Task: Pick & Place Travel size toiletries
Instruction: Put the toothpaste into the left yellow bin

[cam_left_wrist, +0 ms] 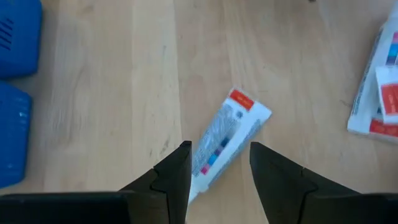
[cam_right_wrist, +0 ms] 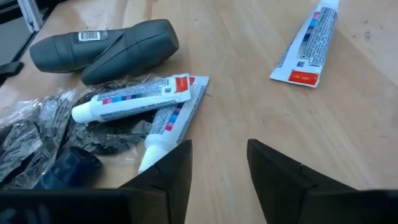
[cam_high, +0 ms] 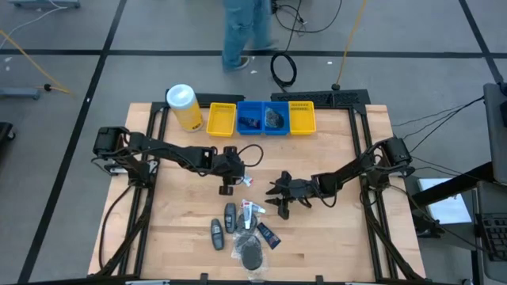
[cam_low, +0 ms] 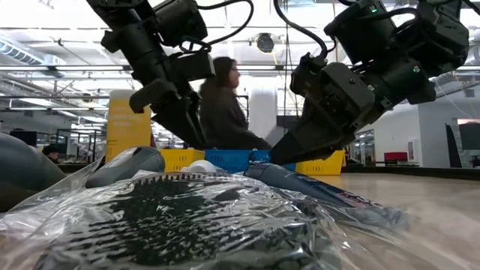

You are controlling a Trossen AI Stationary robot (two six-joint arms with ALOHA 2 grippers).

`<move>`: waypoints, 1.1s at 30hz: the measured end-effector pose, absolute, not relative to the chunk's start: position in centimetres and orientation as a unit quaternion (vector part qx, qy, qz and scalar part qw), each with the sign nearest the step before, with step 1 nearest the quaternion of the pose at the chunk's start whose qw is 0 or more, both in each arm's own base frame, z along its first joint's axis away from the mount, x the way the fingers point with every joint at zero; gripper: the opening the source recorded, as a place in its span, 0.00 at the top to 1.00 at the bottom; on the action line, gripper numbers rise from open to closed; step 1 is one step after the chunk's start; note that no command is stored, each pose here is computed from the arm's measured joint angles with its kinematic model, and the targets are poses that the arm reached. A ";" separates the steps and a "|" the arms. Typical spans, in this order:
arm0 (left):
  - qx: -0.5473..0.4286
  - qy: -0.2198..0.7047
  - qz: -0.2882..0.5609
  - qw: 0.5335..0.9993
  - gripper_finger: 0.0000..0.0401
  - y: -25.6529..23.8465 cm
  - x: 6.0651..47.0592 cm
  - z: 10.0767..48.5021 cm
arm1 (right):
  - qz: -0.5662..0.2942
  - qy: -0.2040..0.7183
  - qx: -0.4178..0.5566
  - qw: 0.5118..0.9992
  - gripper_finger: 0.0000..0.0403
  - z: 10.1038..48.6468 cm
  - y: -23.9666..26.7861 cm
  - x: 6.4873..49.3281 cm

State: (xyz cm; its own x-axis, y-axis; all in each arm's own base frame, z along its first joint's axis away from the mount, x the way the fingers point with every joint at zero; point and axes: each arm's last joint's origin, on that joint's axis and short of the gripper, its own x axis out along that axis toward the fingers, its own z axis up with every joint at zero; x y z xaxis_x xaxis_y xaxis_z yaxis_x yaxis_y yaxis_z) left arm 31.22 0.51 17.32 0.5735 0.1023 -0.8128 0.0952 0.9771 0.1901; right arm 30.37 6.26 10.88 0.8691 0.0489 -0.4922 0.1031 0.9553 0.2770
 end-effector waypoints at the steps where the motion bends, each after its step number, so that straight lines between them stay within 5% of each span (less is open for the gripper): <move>1: 0.111 0.464 0.000 0.879 0.59 0.5 31.2 17.3 | -0.009 0.257 0.150 0.955 0.63 10.9 6.3 30.4; 33: 0.228 0.551 -0.003 0.803 0.59 3.4 30.8 14.3 | -0.006 0.257 0.148 0.955 0.64 10.9 6.3 30.4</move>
State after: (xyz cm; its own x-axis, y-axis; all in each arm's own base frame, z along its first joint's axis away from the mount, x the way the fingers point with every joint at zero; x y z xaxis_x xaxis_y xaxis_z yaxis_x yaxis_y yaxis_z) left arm 30.82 3.40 14.27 0.3938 0.2452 -0.8859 0.2558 0.8964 0.3619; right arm 30.37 6.32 10.90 0.8682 0.0637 -0.4920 0.0885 0.9559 0.2800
